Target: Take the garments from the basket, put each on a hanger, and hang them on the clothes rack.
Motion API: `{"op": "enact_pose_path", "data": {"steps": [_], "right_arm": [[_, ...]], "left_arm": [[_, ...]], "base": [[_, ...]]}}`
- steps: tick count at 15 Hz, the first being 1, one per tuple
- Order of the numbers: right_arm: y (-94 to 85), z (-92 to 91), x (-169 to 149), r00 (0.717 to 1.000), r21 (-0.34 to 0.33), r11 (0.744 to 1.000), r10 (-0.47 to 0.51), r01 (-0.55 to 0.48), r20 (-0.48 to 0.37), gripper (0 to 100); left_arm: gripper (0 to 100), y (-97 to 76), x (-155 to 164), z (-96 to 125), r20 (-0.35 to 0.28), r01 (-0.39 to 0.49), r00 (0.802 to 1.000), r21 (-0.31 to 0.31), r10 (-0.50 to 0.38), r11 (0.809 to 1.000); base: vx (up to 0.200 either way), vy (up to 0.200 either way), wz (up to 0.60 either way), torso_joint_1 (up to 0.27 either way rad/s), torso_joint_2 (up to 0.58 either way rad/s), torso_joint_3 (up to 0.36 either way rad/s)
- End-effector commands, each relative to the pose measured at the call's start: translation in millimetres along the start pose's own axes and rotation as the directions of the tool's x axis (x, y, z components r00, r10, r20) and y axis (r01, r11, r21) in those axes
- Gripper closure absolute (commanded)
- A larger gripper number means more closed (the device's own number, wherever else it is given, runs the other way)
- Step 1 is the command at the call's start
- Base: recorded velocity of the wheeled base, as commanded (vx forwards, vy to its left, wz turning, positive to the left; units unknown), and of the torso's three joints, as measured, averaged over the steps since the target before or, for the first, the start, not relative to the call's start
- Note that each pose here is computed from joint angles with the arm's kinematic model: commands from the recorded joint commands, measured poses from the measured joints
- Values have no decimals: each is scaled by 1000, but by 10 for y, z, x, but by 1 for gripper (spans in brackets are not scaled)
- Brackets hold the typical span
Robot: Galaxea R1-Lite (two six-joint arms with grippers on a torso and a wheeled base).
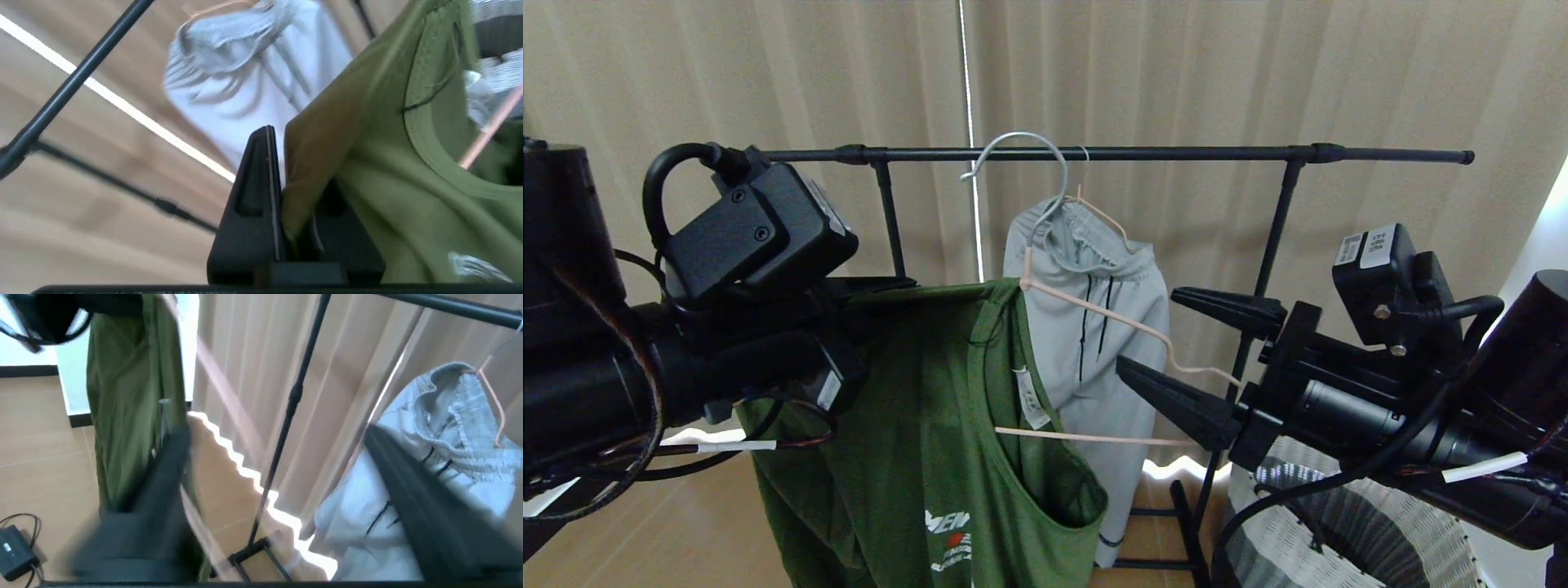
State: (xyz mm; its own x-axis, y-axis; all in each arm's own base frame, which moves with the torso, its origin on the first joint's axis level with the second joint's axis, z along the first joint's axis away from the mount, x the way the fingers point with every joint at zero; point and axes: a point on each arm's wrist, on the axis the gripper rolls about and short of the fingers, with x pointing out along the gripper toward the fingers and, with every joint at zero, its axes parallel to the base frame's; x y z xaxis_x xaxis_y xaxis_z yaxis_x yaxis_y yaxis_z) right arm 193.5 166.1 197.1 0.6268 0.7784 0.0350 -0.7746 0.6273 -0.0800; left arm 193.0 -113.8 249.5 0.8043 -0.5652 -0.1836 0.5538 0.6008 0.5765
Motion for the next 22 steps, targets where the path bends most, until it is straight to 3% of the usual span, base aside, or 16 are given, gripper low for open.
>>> {"op": "enact_pose_path", "data": {"steps": [1, 4, 6, 10, 16, 22], "right_arm": [[-39, 0, -42, 1000, -1, 1000, -18, 18, -2, 0], [-34, -78, -92, 1000, -3, 1000, -24, 24, -4, 0], [-29, -134, -95, 1000, 0, 1000, -23, 23, -16, 0], [-19, -237, -66, 998, 13, 1000, -11, 12, -56, 0], [62, -558, 139, 984, 27, 999, -23, 28, -178, 0], [34, -617, 445, 982, 21, 998, -58, 63, -178, 0]], "left_arm": [[100, 12, 9, -8, -32, -42, 999, -1, 42, 999], [100, 37, 45, -59, -160, -192, 969, 2, 190, 981], [100, 38, 74, -67, -181, -216, 961, -27, 208, 976], [100, 75, 74, 15, -110, -255, 964, -122, 242, 959], [100, 119, 48, 110, -21, -289, 957, -143, 289, 947], [100, 33, 46, 200, 34, -229, 971, -176, 238, 957]], "base": [[0, 0, 0, 0, 0, 0], [0, 0, 0, 0, 0, 0], [0, 0, 0, 0, 0, 0], [0, 0, 0, 0, 0, 0], [0, 0, 0, 0, 0, 0], [0, 0, 0, 0, 0, 0]]}}
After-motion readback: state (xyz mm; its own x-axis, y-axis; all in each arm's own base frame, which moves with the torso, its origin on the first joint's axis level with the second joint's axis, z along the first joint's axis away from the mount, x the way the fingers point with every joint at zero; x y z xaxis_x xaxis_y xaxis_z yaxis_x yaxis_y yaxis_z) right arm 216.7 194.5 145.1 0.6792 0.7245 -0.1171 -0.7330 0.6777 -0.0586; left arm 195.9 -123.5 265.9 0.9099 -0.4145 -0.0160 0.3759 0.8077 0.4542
